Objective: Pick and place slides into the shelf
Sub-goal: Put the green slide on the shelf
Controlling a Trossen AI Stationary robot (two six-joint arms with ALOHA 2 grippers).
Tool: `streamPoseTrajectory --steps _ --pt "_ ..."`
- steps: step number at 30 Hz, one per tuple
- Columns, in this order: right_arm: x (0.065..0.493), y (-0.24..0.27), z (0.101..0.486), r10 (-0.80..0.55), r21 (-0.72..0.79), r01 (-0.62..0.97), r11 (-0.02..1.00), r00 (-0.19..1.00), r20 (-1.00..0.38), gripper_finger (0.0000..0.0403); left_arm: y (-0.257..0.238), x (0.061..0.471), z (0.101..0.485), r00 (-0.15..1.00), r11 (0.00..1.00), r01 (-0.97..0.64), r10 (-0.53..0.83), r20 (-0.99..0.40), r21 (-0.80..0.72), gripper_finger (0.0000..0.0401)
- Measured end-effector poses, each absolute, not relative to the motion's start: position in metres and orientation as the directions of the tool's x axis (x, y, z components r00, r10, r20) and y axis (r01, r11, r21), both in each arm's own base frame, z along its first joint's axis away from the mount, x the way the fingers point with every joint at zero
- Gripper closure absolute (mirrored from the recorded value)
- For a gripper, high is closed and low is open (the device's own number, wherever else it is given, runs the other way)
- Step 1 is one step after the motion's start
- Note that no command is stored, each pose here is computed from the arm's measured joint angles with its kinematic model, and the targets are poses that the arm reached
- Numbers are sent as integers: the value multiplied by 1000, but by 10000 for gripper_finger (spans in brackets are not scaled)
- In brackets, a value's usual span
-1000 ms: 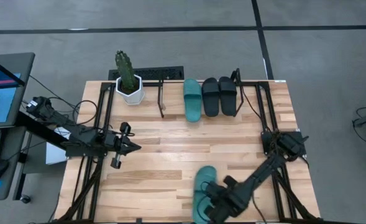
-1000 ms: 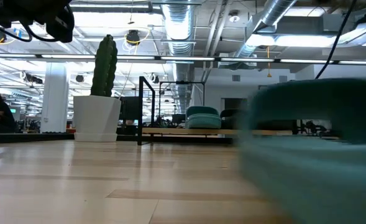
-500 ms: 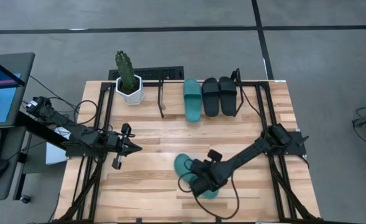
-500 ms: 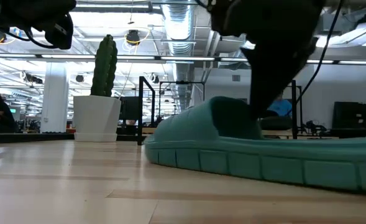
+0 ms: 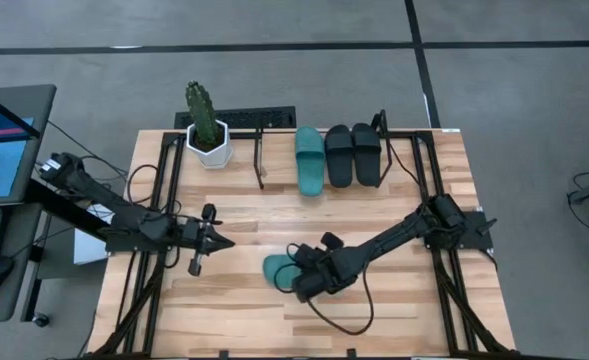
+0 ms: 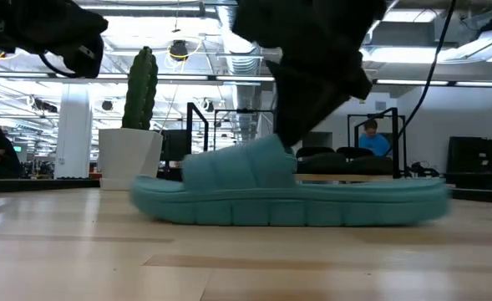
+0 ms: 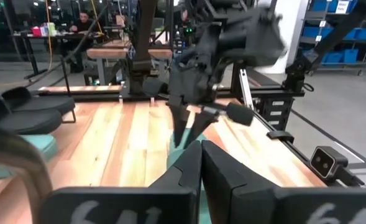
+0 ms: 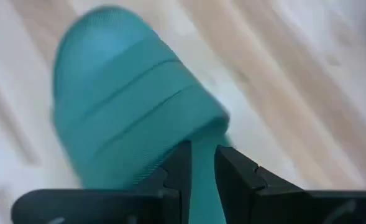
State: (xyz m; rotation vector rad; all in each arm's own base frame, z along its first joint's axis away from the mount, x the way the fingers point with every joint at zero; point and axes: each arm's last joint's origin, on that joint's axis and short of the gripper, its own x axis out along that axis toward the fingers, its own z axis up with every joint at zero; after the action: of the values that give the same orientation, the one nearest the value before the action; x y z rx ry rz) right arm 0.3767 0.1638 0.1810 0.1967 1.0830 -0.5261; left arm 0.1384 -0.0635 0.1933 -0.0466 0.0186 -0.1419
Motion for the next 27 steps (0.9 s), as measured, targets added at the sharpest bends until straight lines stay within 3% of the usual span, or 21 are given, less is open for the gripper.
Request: streamPoseTrajectory --steps 5,9,15,20,24,27 --pt "384 173 184 -250 15 508 861 449 -858 344 -68 147 187 989 989 140 -141 -31 -51 401" --pt "376 179 183 -259 -21 496 868 418 -871 344 -72 154 182 989 988 140 -142 -36 -61 401" --pt "343 171 181 -389 -250 557 792 144 -910 344 -75 160 175 986 988 139 -144 -81 -63 401" --pt "316 162 187 -474 -456 558 693 -124 -872 344 -82 160 163 939 942 242 -287 -189 -232 401" --pt "303 163 191 -505 -540 525 658 -224 -834 344 -97 157 152 871 885 328 -419 -256 -332 401" --pt "302 168 191 -492 -530 495 689 -218 -843 344 -108 154 140 840 878 318 -436 -323 -359 401"
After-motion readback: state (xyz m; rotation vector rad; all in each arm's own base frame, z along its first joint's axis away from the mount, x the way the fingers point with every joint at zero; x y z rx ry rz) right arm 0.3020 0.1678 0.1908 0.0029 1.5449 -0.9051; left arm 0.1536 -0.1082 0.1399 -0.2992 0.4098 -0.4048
